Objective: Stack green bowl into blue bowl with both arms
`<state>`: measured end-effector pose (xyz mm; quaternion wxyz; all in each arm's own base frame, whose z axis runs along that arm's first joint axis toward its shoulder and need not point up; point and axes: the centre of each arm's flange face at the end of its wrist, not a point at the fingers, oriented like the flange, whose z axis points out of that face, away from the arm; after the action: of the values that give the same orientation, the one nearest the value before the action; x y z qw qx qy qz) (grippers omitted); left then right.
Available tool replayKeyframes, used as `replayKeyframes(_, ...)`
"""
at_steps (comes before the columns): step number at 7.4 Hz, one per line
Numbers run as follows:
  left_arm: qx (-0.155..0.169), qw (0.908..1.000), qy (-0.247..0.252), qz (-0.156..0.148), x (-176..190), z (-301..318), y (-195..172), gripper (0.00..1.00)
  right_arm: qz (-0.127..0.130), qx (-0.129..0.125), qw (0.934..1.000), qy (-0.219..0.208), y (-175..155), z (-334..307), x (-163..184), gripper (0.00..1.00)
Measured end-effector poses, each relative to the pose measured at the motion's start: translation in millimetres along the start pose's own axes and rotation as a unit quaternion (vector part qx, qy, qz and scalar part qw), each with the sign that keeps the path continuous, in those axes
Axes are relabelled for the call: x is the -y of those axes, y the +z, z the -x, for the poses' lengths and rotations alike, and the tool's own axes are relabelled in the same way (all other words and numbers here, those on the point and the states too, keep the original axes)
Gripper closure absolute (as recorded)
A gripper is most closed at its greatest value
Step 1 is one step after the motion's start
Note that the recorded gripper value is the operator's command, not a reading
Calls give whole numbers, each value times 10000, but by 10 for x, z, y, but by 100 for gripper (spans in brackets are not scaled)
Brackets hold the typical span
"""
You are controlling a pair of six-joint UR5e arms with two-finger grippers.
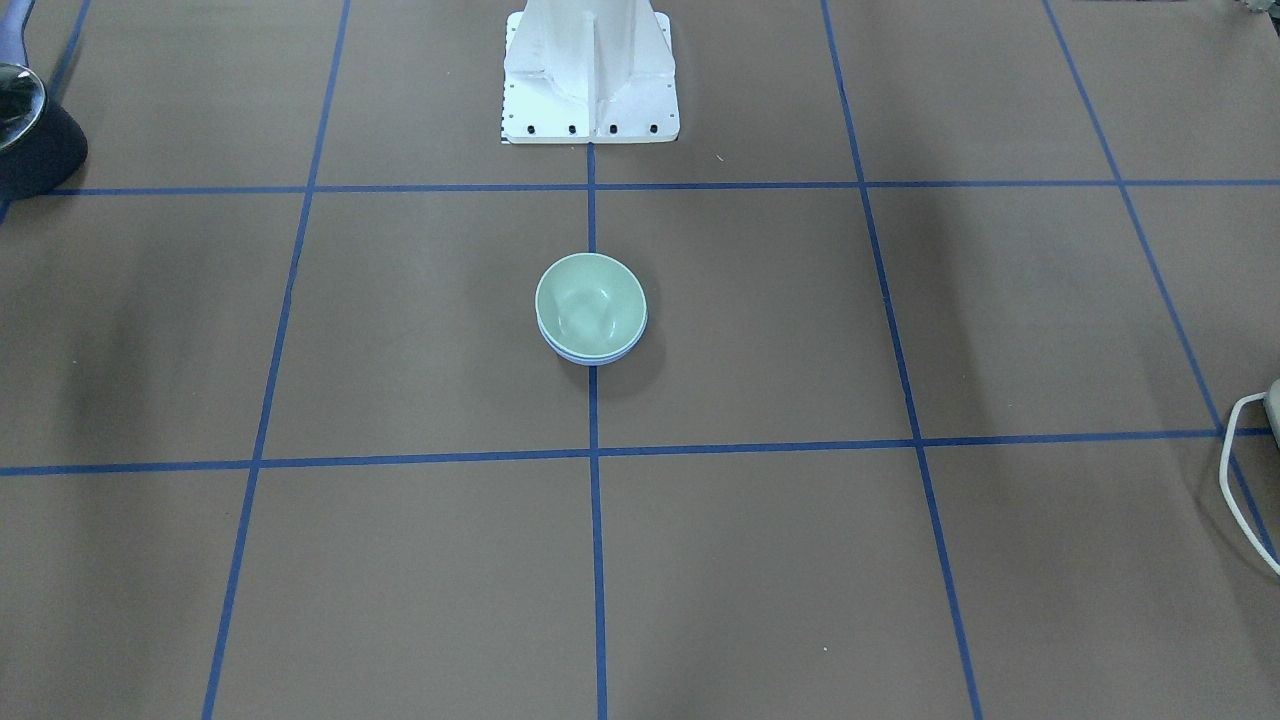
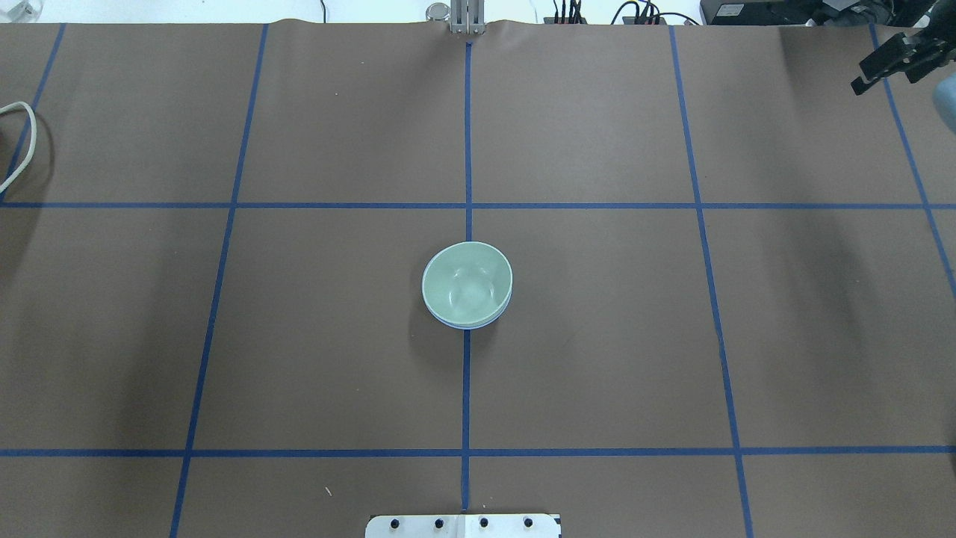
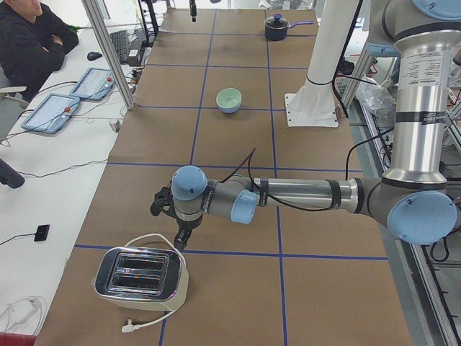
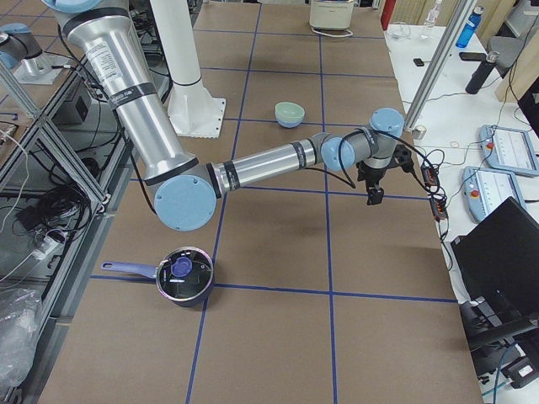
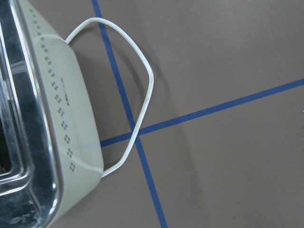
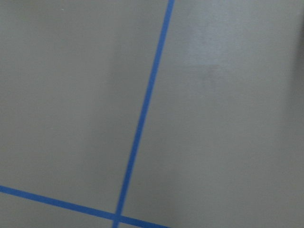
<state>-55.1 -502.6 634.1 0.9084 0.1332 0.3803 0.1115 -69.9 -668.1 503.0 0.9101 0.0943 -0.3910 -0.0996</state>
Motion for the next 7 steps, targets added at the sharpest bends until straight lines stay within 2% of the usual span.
replayKeyframes(3, -133, 9998, -121, -19, -62, 148, -88, 3, 143, -79, 9998, 64, 100, -680, -556, 0)
replayKeyframes(5, -181, 9996, -193, -26, -86, 146, -111, 3, 50, -77, 10000, 37, 230, -976, -992, 0)
replayKeyframes(7, -183, 9996, -205, -38, -72, 132, -127, 3, -87, 31, 9999, 58, 199, -1072, -1161, 0)
